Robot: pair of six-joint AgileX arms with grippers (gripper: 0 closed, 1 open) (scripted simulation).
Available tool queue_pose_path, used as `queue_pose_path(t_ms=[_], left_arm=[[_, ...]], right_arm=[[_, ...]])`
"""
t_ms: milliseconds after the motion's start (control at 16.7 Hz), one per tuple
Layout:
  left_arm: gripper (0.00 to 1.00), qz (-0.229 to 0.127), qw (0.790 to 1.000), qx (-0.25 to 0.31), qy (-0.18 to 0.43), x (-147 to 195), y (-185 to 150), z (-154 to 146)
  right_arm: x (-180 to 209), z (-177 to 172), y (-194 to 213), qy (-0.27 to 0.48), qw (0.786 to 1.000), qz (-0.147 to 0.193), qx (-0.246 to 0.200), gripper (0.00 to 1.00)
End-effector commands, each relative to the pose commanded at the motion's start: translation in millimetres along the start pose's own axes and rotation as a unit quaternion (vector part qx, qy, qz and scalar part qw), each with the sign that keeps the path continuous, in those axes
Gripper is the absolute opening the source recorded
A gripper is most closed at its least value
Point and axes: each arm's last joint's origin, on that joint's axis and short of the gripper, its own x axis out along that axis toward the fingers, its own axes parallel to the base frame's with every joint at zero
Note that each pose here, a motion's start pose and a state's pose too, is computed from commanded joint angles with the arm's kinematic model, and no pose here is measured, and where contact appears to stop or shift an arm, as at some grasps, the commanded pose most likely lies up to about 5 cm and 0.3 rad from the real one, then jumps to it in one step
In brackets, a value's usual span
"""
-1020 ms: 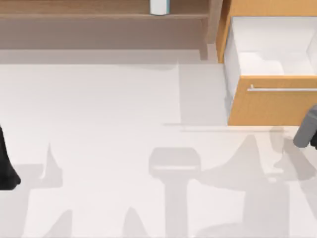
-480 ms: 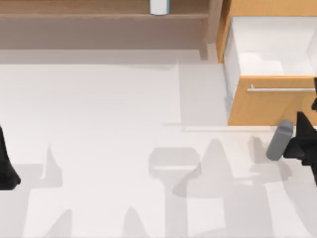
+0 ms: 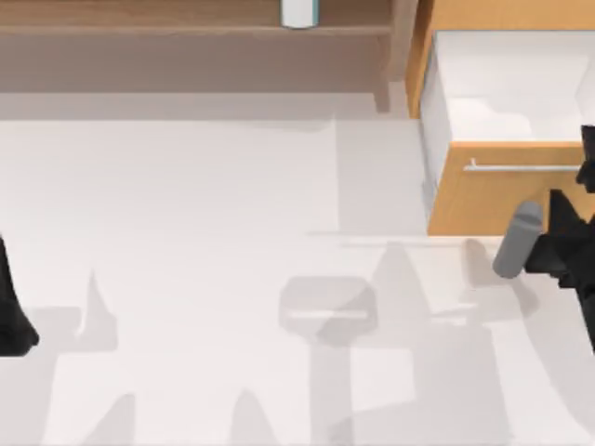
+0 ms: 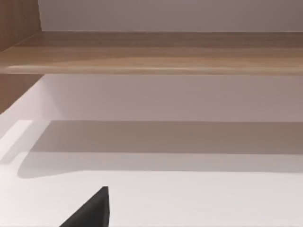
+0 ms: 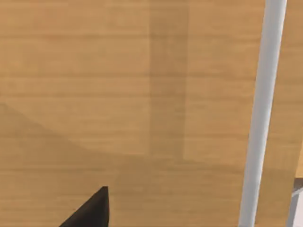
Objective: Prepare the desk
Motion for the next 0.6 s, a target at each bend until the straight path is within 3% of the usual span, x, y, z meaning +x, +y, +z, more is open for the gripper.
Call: queue_pose_path(t_ms=[240, 600], left_arm=[[1.0, 0.0, 1.0, 0.0, 0.0, 0.0, 0.0, 0.0], [1.0, 0.0, 1.0, 0.0, 0.0, 0.0, 0.0, 0.0]], right_arm=[[1.8, 0.0, -0.1, 0.0, 1.0, 0.0, 0.0, 1.0], [1.8, 0.0, -0.1, 0.0, 1.0, 0.0, 0.0, 0.55]])
